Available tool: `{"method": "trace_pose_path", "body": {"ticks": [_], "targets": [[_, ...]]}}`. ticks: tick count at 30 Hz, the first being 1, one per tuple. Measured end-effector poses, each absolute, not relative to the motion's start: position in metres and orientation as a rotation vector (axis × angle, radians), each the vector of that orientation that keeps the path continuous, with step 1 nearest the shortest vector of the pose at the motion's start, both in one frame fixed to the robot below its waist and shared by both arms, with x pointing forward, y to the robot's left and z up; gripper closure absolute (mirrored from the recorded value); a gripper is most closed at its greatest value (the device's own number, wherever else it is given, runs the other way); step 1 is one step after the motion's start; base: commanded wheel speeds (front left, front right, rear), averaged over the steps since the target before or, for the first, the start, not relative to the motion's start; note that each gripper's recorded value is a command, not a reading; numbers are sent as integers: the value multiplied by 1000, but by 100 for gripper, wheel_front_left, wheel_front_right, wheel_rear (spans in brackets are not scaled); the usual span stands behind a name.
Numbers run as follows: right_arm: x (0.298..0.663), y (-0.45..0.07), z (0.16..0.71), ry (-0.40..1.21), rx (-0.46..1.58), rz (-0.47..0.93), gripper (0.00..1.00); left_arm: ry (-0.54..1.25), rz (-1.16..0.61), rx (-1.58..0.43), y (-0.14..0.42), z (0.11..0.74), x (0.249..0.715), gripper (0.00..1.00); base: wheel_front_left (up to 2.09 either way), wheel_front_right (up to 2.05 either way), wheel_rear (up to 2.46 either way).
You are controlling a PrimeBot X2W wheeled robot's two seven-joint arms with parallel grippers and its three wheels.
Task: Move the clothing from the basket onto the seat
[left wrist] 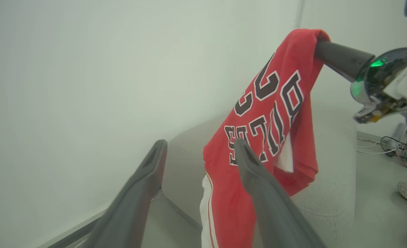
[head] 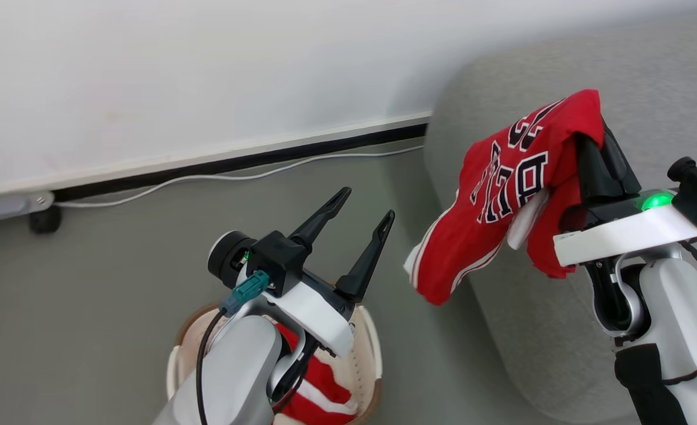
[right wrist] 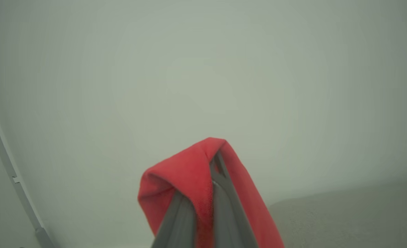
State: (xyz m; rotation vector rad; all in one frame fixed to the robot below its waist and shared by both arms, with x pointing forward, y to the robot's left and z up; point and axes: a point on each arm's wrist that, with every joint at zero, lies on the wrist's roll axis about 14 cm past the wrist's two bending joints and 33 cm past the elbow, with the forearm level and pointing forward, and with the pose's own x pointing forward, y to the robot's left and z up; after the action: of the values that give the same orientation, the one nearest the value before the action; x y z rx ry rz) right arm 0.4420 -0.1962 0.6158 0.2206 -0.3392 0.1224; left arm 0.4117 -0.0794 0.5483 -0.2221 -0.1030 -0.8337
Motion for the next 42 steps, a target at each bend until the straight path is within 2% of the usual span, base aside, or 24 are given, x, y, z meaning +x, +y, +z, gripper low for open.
{"method": "trace_pose_path", "body": {"ticks": [14, 20, 23, 30, 42], "targets": [[354, -325, 636, -405, 113, -230, 100, -67, -1115, -274, -175, 547, 371, 0, 0, 0, 0], [344, -377, 656, -425, 9, -348, 100, -20, -1178, -294, -192, 529, 365, 0, 0, 0, 0], [349, -400, 676, -447, -60, -389, 100, 1, -1199, -303, -197, 519, 366, 0, 0, 0, 0], [379, -429, 681, -400, -146, -427, 100, 41, -1193, -322, -196, 497, 380, 0, 0, 0, 0], [473, -471, 679, -303, -299, -469, 100, 129, -1136, -340, -182, 436, 420, 0, 0, 0, 0]]}}
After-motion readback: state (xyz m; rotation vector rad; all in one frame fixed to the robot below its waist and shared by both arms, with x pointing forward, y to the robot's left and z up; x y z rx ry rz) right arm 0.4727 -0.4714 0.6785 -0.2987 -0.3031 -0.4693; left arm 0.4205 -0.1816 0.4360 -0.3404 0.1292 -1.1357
